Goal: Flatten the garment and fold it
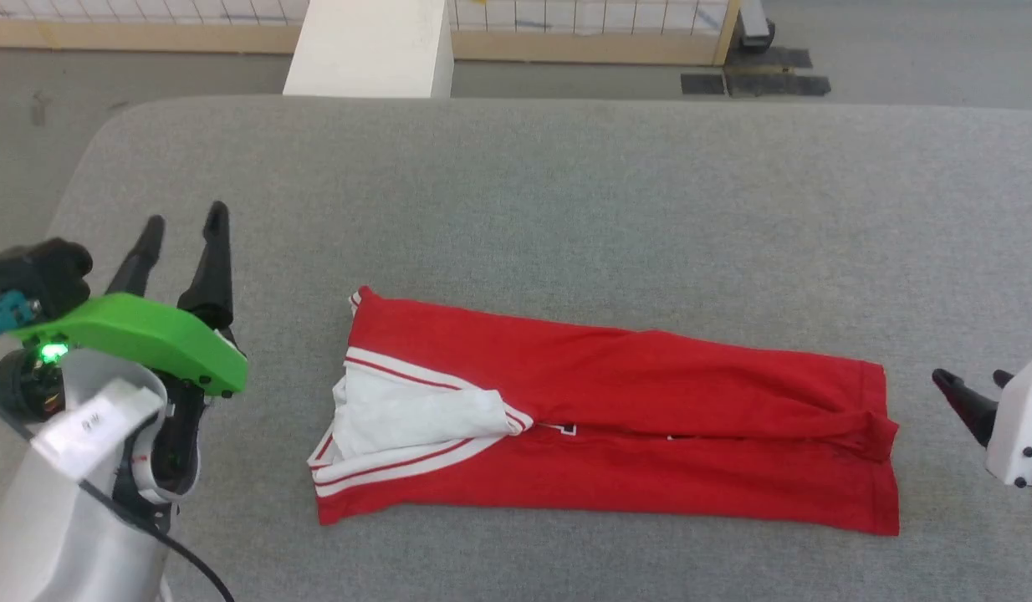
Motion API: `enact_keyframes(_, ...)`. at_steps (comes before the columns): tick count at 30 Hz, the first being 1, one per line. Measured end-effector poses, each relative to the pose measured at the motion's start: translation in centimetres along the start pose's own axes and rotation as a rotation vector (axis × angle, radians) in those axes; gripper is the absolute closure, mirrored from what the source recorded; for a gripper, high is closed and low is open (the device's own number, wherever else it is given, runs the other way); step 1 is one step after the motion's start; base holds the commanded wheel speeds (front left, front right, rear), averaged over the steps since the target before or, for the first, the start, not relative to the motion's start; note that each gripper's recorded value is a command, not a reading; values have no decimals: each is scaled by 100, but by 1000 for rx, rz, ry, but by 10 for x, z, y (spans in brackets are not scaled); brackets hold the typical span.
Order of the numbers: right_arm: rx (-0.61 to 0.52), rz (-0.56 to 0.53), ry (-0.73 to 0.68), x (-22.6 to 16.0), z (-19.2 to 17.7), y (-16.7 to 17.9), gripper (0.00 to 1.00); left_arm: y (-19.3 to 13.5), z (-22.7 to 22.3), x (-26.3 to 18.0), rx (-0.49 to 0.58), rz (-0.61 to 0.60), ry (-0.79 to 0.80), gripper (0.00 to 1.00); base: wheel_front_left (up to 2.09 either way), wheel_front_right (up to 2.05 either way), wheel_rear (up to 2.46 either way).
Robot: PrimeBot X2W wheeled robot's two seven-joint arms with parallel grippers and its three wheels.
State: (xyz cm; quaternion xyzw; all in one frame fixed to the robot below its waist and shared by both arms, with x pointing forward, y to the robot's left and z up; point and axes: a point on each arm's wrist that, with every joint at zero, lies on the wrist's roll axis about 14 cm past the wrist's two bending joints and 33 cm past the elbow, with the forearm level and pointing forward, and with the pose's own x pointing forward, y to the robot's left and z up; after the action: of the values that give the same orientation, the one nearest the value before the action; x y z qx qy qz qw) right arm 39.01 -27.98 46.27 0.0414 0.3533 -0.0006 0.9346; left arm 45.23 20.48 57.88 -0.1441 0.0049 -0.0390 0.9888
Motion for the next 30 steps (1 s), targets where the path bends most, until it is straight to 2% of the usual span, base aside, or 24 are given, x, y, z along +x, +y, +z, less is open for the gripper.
enact_keyframes(5,2,46,104,21,-27,13,0,10,-2,3,92,25,-162,0,0,0,0)
enact_keyframes(13,-26,93,307,45,-72,23,0,14,-35,11,202,14,-143,0,0,0,0)
enact_keyframes(18,-67,135,380,55,-80,37,0,17,-53,14,217,18,-102,0,0,0,0)
enact_keyframes(27,-118,191,421,57,-81,55,0,18,-55,13,212,13,-95,0,0,0,0)
enact_keyframes(28,-120,188,424,57,-81,55,21,18,-55,13,212,14,-94,0,0,0,0)
enact_keyframes(29,-123,186,427,57,-81,54,82,18,-55,13,211,15,-95,0,0,0,0)
enact_keyframes(30,-125,183,430,57,-81,53,100,18,-55,13,211,15,-95,0,0,0,0)
